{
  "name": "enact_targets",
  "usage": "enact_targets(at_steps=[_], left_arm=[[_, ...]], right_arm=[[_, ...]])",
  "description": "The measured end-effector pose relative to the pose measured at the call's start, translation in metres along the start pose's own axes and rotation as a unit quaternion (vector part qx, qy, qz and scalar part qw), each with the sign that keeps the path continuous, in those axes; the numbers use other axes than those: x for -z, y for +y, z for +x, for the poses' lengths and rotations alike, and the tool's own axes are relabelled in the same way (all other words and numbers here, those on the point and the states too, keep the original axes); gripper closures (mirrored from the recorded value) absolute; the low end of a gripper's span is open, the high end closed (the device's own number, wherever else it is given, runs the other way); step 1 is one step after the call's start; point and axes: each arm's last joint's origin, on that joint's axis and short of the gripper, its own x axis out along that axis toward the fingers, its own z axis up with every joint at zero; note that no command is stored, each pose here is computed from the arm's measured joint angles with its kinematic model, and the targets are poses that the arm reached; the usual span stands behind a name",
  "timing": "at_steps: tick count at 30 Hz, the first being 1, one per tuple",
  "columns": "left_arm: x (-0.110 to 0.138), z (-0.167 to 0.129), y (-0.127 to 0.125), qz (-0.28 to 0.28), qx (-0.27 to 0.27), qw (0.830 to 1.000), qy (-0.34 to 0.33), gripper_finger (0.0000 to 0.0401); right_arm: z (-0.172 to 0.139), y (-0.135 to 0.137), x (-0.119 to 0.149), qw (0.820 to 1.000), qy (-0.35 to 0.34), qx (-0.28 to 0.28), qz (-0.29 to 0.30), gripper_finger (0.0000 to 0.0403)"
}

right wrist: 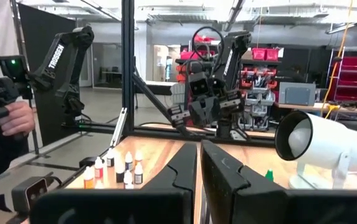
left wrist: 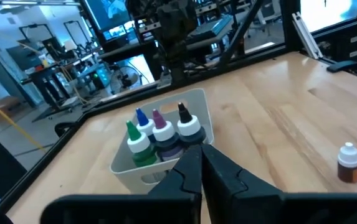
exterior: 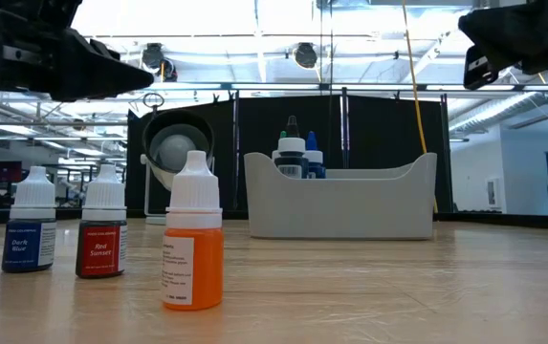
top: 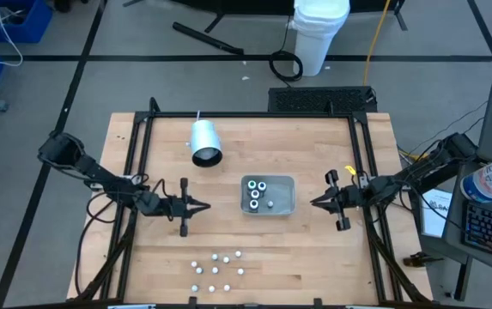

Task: Pick & Place food coloring
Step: Put the right small red food coloring bottle into the white bin

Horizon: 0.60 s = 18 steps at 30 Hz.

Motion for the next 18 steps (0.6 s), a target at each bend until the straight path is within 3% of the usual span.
enact_targets(at_steps=[14,18], left_arm=[[-0.0013,0.0007,0.0000,-0.001,0.000,1.000,-0.002,0.0364],[-0.0013,0.0007,0.0000,-0.001,0.000,1.000,-0.002,0.0364]], right_arm=[[0.0003,0.0002,0.0010,1.000,0.004,-0.001,-0.002,0.0387],[0.0028,0.0074,0.0025,0.999,0.010,-0.046,-0.022,0.0398]])
